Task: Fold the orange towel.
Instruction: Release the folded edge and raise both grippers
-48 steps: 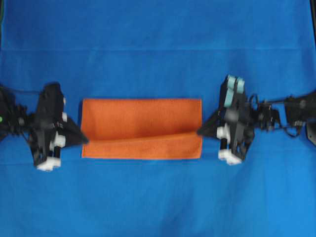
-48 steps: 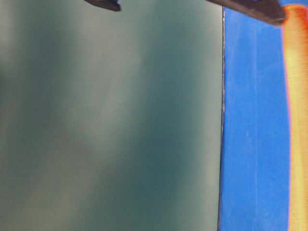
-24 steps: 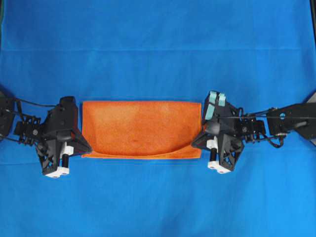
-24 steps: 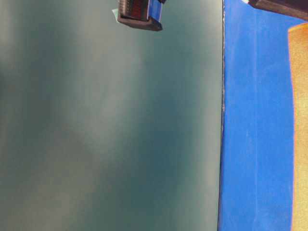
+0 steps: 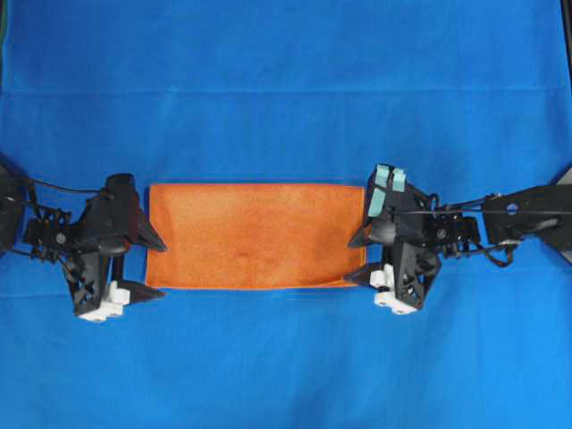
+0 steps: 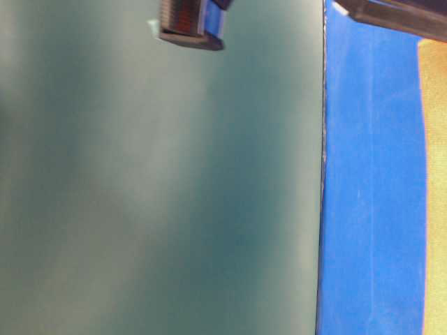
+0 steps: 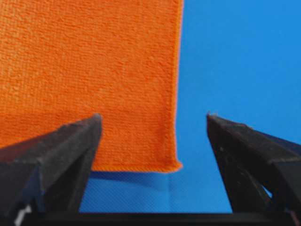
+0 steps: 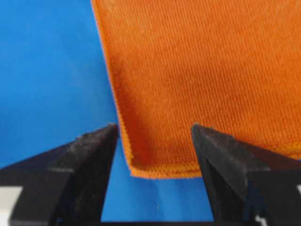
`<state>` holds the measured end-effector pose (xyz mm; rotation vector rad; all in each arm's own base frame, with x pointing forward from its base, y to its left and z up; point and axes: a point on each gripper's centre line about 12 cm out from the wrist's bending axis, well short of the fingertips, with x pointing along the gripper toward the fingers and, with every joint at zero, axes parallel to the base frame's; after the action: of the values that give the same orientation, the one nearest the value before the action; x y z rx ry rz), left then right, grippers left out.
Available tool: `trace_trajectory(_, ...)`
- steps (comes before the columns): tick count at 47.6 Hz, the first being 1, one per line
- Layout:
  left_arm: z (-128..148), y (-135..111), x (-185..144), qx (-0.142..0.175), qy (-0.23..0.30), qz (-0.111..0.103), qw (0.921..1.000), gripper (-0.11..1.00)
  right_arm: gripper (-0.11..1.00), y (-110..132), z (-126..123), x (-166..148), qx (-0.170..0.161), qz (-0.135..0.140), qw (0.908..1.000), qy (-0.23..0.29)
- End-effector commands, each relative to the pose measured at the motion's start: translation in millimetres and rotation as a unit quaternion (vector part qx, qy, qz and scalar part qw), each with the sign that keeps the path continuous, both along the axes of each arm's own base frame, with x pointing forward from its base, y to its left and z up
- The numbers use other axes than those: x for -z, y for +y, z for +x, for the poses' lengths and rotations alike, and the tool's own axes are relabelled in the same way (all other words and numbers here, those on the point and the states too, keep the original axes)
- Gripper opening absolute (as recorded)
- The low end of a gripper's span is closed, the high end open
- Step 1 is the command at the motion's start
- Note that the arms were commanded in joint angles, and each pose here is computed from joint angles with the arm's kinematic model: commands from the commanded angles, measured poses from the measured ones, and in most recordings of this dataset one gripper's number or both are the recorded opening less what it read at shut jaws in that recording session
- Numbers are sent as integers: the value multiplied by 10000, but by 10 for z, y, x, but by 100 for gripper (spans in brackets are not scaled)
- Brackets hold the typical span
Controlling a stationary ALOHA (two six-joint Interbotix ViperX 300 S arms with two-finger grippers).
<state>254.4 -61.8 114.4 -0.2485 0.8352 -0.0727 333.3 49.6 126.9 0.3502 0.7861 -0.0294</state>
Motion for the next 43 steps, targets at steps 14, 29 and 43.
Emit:
trace_trajectory(14, -92, 637, -391, -787, -676, 391, 9938, 77, 59, -650, -78, -382, 583, -393, 9964, -480)
trace_trajectory(29, -103, 782, -352, -957, -797, 552, 9907, 77, 59, -804, -81, -307, 705, -519, 9955, -358)
trace_trajectory(43, -43, 955, 93, -1134, -187, 709, 9908, 77, 59, -978, -68, 120, 898, -525, 9942, 283)
